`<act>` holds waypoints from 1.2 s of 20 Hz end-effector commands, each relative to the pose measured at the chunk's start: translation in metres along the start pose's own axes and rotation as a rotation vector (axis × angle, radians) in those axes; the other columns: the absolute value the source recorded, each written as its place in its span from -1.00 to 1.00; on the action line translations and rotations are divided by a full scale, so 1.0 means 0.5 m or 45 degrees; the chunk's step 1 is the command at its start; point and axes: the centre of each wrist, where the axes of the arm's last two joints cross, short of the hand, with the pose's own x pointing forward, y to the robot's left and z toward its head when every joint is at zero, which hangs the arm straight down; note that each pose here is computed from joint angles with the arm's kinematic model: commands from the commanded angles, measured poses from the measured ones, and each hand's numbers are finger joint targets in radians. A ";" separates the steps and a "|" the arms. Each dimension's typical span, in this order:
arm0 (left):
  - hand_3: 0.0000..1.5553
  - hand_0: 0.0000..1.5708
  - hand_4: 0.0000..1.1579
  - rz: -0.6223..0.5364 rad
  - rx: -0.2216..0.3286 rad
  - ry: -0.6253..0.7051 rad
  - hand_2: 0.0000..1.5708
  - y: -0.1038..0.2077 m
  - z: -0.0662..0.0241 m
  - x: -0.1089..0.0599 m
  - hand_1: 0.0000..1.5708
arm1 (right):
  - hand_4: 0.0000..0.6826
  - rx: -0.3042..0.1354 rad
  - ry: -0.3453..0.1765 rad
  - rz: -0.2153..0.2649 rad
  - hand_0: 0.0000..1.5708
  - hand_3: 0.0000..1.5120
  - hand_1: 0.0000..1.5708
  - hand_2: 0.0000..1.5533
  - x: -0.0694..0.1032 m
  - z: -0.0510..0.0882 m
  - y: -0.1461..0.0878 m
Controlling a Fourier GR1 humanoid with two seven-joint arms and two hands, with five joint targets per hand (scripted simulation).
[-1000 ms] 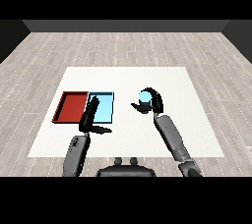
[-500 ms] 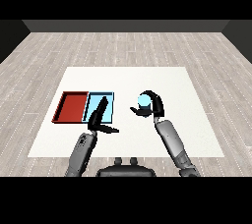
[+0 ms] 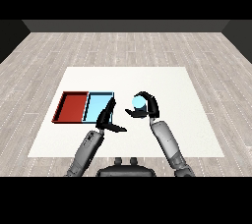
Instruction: Pick the blue can and put it in the blue box
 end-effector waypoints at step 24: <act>-1.00 -1.00 -1.00 0.063 -0.005 0.096 -1.00 -0.030 -0.058 -0.043 -1.00 | 0.79 0.154 -0.067 -0.015 0.90 0.85 0.90 0.89 0.043 -0.018 0.089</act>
